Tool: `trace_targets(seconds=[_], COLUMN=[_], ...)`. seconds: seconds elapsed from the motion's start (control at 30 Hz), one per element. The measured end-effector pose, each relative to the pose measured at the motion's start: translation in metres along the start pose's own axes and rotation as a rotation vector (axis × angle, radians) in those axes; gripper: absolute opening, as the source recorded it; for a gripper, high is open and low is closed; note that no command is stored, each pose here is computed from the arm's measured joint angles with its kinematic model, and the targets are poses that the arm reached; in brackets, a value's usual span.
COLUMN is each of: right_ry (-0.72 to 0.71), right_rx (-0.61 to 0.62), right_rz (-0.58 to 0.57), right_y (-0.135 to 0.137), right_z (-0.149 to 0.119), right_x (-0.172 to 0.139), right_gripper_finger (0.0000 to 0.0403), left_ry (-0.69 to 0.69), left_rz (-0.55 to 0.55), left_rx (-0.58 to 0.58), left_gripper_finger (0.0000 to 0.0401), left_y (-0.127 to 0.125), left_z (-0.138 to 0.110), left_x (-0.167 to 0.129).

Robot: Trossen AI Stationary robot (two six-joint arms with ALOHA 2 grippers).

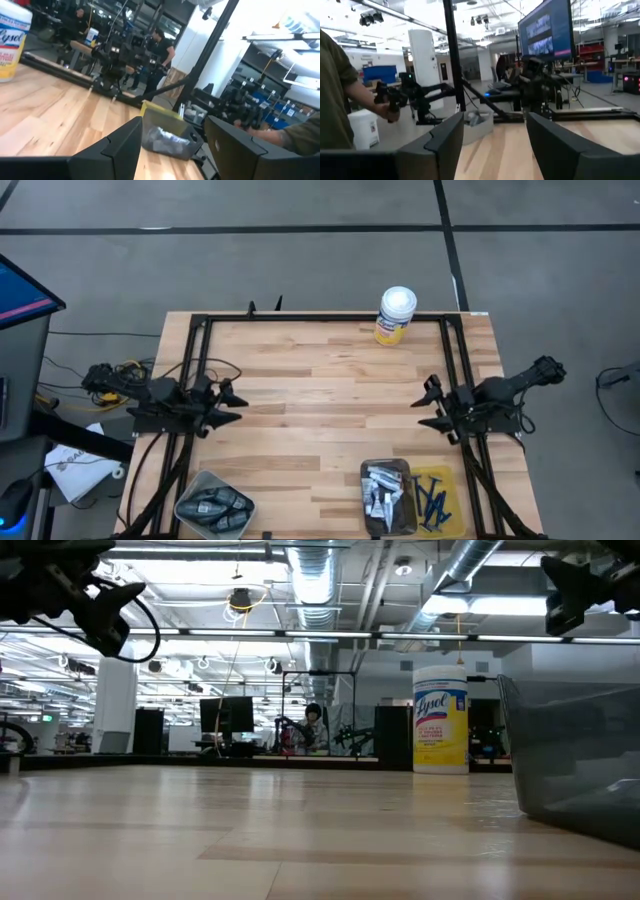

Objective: Pick & Place Travel size toiletries
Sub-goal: Return to Home Position

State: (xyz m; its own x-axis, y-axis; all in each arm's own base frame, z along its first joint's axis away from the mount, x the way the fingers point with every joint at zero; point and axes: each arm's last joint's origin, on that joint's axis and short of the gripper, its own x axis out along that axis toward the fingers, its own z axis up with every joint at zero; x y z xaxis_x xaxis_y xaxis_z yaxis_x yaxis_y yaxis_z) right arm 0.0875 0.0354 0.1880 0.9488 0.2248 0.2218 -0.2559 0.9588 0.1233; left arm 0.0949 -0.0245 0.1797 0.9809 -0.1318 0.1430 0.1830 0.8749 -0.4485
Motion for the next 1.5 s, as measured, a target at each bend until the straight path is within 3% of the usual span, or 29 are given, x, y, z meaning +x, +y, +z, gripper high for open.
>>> trace_targets(seconds=[0.53, 0.77, 1.5], right_ry=[0.175, 0.188, 0.189], right_rx=[-0.067, -0.149, -0.142], right_rz=[-0.011, 0.026, 0.025], right_y=[-0.002, -0.001, -0.001], right_z=[-0.017, -0.018, -0.018], right_x=[-0.002, -0.002, -0.002], right_gripper_finger=[0.0245, 0.0246, 0.0244], left_ry=[-0.017, -0.019, -0.024], left_rz=[-0.004, -0.003, -0.006], left_rx=[-0.006, -0.007, -0.008], left_gripper_finger=[0.0213, 0.0213, 0.0213], left_y=[-0.001, -0.001, -0.001], left_z=[0.001, 0.002, 0.002], left_x=[0.000, 0.000, 0.000])
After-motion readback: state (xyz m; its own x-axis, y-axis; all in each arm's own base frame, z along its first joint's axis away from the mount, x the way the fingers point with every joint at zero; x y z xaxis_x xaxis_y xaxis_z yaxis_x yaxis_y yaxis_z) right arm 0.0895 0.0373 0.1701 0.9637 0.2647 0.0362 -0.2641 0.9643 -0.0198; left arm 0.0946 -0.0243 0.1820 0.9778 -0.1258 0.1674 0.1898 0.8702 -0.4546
